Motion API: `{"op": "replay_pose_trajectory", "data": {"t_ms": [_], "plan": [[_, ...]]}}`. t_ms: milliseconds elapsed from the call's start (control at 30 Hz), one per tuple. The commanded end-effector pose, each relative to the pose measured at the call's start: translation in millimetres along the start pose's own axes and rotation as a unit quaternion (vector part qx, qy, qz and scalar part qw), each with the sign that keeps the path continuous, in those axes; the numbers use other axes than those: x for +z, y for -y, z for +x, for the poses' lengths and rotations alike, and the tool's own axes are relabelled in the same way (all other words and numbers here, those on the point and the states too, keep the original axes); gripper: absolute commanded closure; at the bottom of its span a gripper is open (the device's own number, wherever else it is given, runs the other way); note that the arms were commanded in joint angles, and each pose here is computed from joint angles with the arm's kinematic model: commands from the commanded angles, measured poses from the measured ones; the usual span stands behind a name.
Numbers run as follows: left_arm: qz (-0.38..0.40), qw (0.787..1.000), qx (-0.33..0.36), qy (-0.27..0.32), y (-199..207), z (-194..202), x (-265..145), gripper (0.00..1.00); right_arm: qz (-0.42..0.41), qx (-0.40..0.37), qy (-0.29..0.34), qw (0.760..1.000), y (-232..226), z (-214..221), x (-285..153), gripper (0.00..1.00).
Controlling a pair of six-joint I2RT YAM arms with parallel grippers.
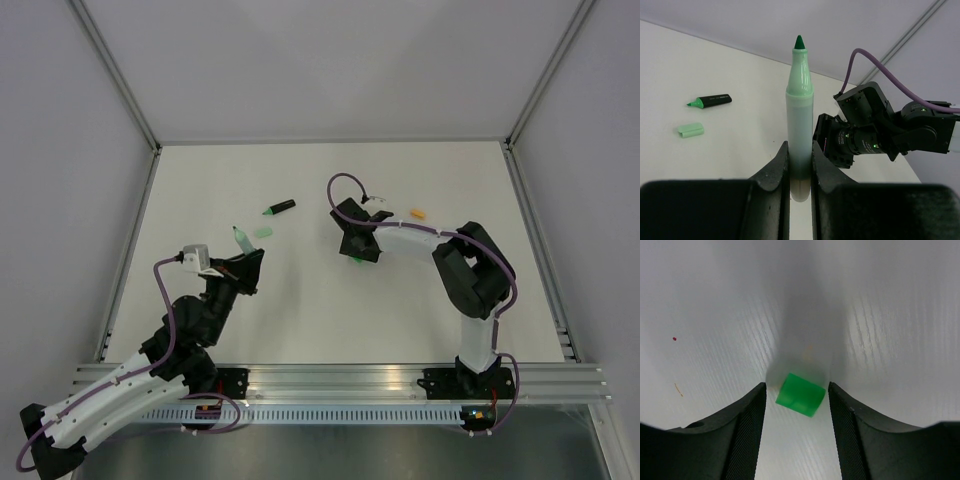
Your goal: Insert the pens into the pen caps
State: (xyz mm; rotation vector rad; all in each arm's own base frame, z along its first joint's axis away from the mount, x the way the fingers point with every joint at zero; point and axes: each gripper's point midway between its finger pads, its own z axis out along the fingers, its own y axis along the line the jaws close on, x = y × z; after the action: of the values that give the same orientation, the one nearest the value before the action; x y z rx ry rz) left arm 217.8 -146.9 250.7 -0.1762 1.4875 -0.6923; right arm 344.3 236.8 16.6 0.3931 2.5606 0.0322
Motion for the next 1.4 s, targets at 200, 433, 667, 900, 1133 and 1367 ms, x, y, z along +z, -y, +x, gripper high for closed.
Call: {"op": "replay_pose_trajectory", "data": {"t_ms": [200,433,667,900,1133,1367], "plan": [[-0.011,1.000,-0.014,0.007,-3.5,-1.8,0.2,0.98,-0.025,-0.220,0.030,0.975,-1.3,-15.2,-9.3,0.49],[-0.011,1.000,-0.010,0.003,-3.2,1.0,1.7,0.98,-0.038,-0.335,0.045,0.941,-2.4,-30.4,-20.5,0.66],[-0.008,1.000,-0.012,0.005,-2.2,-0.1,1.1,0.98,-0.224,-0.465,0.023,0.856,-34.3,-0.6,-55.5,0.61],[-0.008,1.000,-0.016,0.012,-3.1,-4.9,-1.5,0.98,-0.285,-0.530,0.022,0.798,-34.3,15.7,-69.9,0.58],[-0.018,1.000,-0.015,0.014,-7.7,-4.0,-1.2,0.98,-0.281,-0.560,-0.014,0.779,-29.2,50.1,-57.8,0.53],[-0.020,1.000,-0.017,0.016,-9.0,-4.3,-1.9,0.98,-0.223,-0.587,-0.029,0.778,-19.9,62.4,-41.8,0.52]]}}
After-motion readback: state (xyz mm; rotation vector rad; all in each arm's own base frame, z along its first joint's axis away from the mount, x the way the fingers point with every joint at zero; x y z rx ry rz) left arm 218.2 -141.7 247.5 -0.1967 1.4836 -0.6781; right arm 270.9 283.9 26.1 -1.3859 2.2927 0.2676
